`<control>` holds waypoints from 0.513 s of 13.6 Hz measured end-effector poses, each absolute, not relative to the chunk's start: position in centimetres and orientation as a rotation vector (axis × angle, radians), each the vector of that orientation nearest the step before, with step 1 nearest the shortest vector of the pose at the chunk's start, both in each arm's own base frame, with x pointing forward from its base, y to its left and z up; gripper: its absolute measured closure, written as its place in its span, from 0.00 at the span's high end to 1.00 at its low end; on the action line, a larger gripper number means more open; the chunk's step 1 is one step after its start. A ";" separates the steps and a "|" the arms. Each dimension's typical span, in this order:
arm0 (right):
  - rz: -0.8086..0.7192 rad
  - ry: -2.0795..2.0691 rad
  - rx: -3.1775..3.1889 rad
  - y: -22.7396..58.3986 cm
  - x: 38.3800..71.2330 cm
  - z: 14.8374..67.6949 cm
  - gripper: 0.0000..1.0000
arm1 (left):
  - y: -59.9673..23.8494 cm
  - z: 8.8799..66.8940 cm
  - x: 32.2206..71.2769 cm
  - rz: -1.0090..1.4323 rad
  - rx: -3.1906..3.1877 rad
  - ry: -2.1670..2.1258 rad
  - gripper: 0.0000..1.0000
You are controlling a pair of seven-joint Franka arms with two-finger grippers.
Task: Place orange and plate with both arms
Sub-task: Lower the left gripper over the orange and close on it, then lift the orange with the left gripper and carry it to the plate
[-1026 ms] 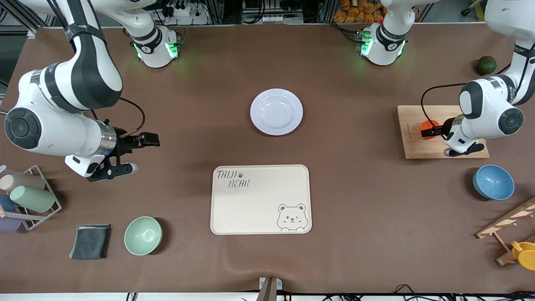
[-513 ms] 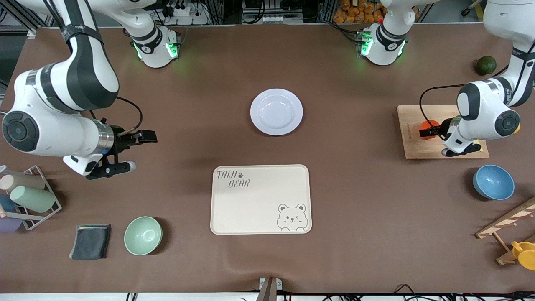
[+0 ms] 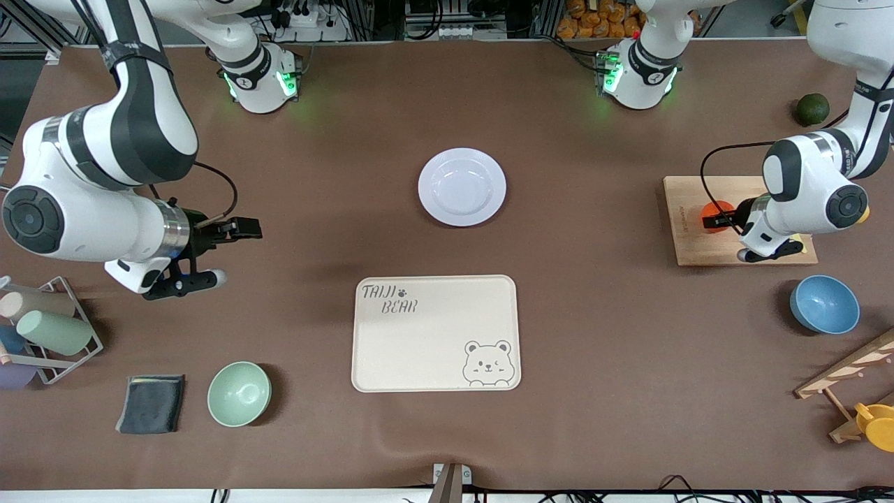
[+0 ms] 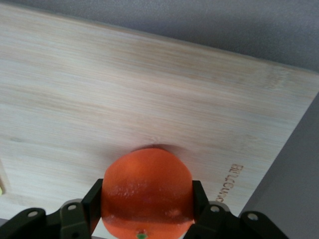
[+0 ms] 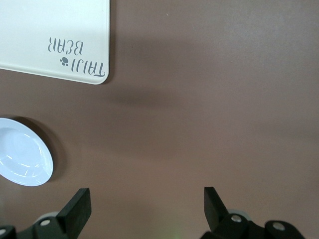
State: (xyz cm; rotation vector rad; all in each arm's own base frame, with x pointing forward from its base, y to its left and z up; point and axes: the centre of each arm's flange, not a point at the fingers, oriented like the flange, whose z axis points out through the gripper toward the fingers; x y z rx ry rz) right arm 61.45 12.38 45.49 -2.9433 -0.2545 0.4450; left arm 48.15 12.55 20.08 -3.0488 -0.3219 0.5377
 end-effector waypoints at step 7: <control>0.437 -0.230 -2.945 11.4 61.7 45.6 1.00 | 11.9 26.1 53.3 0.539 -3.080 -0.327 0.72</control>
